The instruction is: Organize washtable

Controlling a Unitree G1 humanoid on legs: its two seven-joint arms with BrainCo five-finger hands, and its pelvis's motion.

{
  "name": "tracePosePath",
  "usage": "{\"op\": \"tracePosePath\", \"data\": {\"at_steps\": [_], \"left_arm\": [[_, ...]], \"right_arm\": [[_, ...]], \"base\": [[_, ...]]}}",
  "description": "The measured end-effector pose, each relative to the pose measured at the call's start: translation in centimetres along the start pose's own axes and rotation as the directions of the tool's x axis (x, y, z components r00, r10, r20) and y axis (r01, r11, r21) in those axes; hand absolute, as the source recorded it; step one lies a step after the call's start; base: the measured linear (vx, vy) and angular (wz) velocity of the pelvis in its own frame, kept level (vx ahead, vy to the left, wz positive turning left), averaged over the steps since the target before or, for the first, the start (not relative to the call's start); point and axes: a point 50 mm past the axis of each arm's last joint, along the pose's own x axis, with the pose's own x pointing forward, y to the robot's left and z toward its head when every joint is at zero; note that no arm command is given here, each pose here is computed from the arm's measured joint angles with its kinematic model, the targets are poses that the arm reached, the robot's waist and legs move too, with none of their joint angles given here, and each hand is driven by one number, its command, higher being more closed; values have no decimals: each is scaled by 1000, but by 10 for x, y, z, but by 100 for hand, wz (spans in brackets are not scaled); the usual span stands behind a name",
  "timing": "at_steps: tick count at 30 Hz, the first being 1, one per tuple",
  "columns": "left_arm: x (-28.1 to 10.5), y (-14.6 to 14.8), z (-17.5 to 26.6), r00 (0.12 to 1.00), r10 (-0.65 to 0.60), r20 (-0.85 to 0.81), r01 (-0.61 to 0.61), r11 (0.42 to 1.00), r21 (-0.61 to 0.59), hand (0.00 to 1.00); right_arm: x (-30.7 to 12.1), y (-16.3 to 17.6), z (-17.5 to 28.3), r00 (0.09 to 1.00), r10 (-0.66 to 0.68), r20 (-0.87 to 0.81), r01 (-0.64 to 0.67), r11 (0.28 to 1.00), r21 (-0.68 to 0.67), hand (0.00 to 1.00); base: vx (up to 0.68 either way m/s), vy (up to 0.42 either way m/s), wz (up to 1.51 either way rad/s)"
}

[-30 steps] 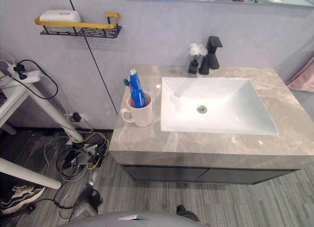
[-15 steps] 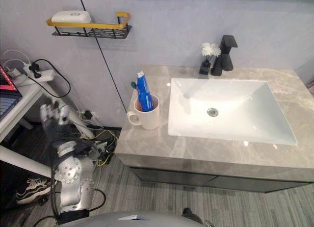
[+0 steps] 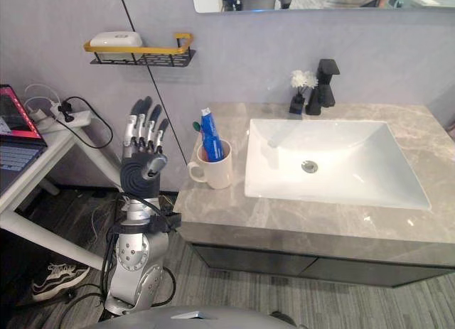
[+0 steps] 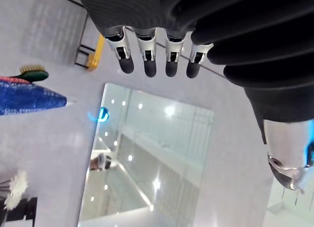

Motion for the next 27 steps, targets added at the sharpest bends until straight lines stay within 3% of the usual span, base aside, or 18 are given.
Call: {"op": "tracePosePath", "data": {"at_steps": [1,2,16,27], "left_arm": [[-1,-4,-1,1000,-27,-8,27,999,-19,0],[-1,-5,-1,999,-38,-11,38,999,-25,100],[-13,-13,-13,965,-241,-106,239,971,-28,100],[-34,1,-44,924,-242,-296,253,967,-2,100]], "right_arm": [[0,0,0,1000,0,-2,0,1000,0,0],[0,0,0,1000,0,-2,0,1000,0,0],[0,0,-2,1000,5,-11,-5,1000,14,0],[-1,4,-4,1000,12,-17,-11,998,59,0]], "base": [[8,0,4],[1,3,3],[-13,-4,9],[5,-5,3]]}}
